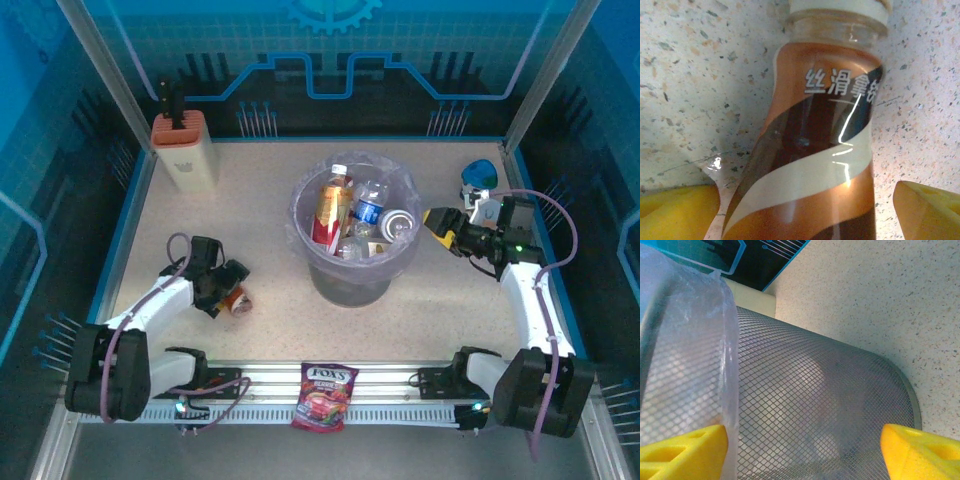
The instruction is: Put the plastic bottles in the bin
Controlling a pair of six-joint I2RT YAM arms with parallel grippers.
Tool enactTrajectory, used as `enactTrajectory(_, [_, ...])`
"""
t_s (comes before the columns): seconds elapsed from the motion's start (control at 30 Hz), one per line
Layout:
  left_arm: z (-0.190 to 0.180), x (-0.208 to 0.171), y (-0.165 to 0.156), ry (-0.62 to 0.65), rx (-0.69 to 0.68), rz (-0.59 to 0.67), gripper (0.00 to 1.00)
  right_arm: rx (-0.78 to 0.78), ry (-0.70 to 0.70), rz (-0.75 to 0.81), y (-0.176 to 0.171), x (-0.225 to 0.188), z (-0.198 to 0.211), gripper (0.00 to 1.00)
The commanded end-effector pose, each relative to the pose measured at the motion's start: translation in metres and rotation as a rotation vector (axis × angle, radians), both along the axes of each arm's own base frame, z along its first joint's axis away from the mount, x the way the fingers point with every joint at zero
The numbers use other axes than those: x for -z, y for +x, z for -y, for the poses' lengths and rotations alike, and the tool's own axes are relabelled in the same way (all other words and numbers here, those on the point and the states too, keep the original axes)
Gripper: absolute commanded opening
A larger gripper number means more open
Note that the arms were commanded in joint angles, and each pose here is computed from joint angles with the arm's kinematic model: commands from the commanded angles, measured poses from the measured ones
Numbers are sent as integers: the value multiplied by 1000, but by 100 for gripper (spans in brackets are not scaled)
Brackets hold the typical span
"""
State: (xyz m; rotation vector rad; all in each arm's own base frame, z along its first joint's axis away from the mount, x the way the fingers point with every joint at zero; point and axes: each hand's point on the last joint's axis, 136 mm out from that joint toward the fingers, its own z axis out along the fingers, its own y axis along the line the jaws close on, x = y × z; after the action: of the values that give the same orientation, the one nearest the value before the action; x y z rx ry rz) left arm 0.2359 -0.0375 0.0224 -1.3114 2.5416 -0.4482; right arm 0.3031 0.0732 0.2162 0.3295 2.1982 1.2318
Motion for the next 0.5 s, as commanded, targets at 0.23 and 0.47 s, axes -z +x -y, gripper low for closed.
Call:
enactTrajectory(0.23, [-43,13,9,105,-89,25,94,1,-23,-12,-9,9,2,81])
enactTrajectory(0.47, [-64,9,29,142,-74,31,96,3,-43,-20,-12,13,3,81])
